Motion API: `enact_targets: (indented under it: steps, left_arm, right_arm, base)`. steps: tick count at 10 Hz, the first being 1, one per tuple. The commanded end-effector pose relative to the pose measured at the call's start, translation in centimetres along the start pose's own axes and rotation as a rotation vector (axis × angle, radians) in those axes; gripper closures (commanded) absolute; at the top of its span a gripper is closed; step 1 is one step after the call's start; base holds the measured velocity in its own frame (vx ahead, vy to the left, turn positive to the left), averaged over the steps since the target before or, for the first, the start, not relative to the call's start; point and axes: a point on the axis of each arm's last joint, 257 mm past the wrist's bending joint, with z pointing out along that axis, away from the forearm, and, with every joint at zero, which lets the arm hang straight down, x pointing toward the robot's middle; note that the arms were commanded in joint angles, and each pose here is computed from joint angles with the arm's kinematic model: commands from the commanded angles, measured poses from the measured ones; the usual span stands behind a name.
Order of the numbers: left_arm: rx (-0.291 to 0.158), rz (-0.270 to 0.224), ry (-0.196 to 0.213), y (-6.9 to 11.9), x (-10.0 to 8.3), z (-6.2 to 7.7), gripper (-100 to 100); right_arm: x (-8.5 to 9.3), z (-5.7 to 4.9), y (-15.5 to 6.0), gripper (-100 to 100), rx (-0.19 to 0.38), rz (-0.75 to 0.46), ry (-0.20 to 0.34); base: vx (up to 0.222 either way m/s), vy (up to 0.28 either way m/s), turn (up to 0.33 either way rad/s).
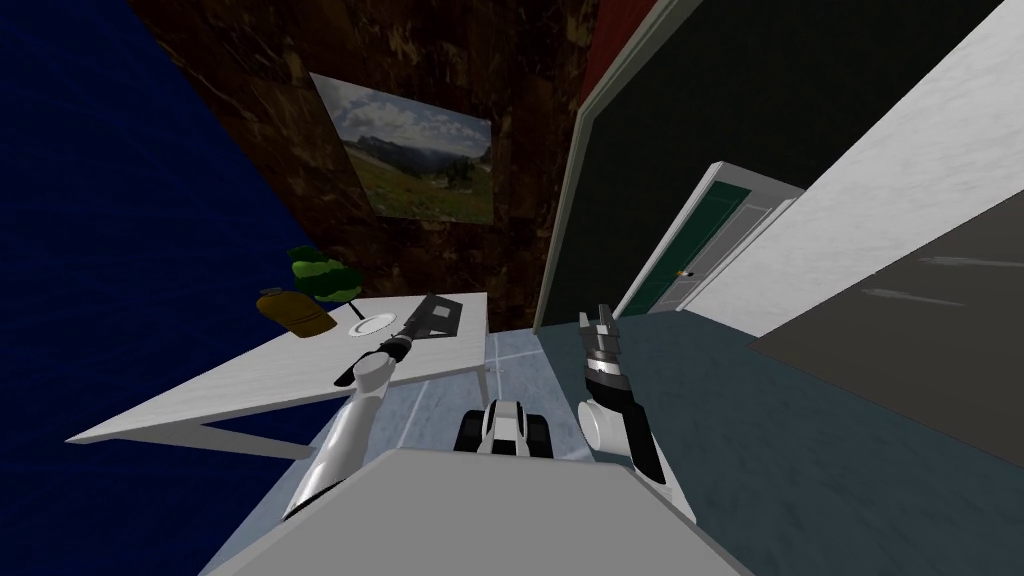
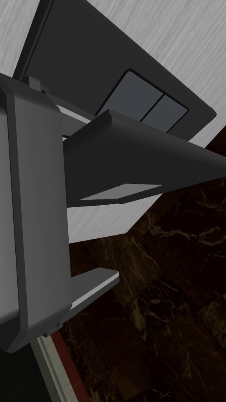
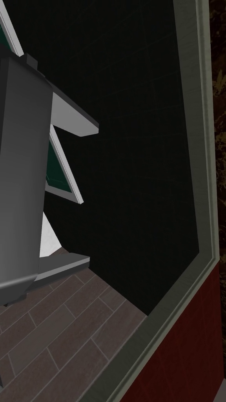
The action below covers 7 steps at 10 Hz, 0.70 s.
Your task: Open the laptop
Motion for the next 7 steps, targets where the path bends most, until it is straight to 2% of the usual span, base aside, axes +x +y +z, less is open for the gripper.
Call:
enact_targets:
  steps: [1,4,5,6,7]
  left_arm:
    - [-0.008,-0.003,-0.006,0.1,1.6,0.8,-100]
    - [-0.013,-0.005,-0.017,0.1,4.4,1.5,-100]
    - [-0.009,-0.004,-0.016,0.0,3.6,1.4,-100]
    - [-0.008,-0.007,-0.018,-0.1,3.6,1.4,0]
    - [-0.007,-0.008,-0.020,-0.1,3.5,1.4,0]
  right_arm:
    - [0.0,0.0,0.0,0,0.000,0.000,0.000]
    - [0.0,0.0,0.0,0,0.000,0.000,0.000]
    - [0.0,0.0,0.0,0,0.000,0.000,0.000]
    - [0.0,0.0,0.0,0,0.000,0.000,0.000]
    - [0.0,0.0,0.0,0,0.000,0.000,0.000]
  base:
    - [0.004,-0.061,0.017]
    - [0.011,-0.072,0.047]
    - [0.011,-0.044,0.021]
    - [0.001,-0.009,-0.003]
    - [0.000,0.000,0.000]
